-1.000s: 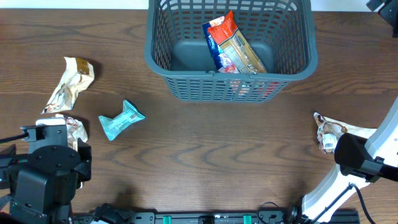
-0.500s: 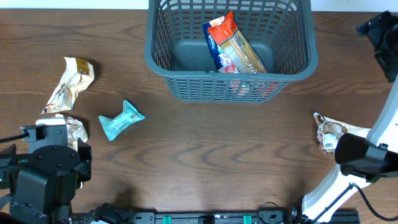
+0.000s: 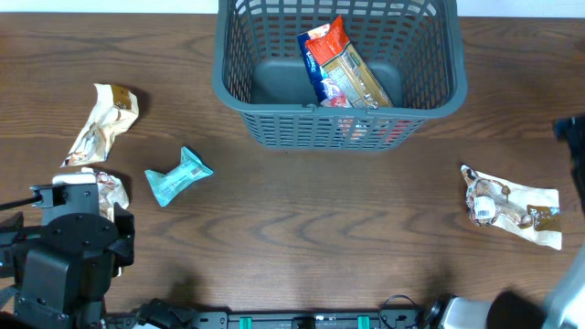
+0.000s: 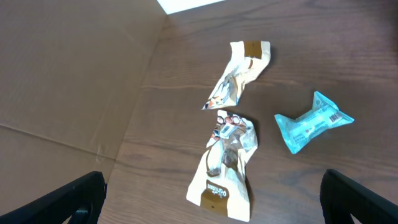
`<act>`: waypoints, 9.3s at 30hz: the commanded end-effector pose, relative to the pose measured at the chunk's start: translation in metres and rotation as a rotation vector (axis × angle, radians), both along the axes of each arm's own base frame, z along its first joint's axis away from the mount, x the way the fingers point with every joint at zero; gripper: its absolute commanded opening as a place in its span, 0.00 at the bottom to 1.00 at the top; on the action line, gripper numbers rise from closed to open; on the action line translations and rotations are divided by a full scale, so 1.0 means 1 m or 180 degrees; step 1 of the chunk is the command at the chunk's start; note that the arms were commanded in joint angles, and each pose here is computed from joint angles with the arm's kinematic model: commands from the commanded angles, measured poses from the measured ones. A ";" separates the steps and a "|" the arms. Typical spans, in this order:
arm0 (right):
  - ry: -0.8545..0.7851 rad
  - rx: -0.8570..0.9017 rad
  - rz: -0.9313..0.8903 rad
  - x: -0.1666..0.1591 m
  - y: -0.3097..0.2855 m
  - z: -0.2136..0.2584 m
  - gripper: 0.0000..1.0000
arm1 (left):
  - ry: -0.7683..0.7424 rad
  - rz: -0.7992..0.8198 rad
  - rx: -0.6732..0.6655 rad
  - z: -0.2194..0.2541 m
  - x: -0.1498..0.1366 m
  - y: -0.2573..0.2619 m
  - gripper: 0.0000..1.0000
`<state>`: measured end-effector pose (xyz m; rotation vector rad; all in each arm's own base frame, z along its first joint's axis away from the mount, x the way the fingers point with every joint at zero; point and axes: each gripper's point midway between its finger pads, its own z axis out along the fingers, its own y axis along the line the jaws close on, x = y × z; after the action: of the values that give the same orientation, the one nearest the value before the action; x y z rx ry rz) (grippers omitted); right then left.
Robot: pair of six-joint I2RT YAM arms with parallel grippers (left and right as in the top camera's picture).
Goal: Pack container
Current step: 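Open right gripper and retract it toward the right wrapper, then grasp the tan wrapper on the right with the right gripper, then carry the tan wrapper with right gripper into the basket, then release the wrapper and retract the right gripper to the right, then move left gripper forward over the left tan wrappers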
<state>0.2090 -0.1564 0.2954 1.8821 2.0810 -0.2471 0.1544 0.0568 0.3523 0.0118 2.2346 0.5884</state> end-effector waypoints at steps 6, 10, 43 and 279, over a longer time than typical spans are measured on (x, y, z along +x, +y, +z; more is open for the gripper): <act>0.0085 -0.0180 -0.0971 -0.082 0.002 -0.041 0.99 | -0.0034 0.0043 0.0049 0.005 -0.001 0.004 0.99; -0.0114 -0.0110 -0.0870 -0.070 -0.008 -0.067 0.99 | -0.0034 0.0043 0.0049 0.005 -0.001 0.004 0.99; 0.0212 0.0832 -0.1270 0.008 -0.063 -0.235 0.99 | -0.0034 0.0043 0.0049 0.005 -0.001 0.004 0.99; 0.0553 -0.0347 0.0985 0.102 -0.088 -0.021 0.99 | -0.0785 -0.0935 -0.1213 0.046 0.047 -0.082 0.99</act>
<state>0.3141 -0.2425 0.2739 1.4736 2.3993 -0.4441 0.2013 -0.0231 0.3959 0.0767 2.0210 0.0229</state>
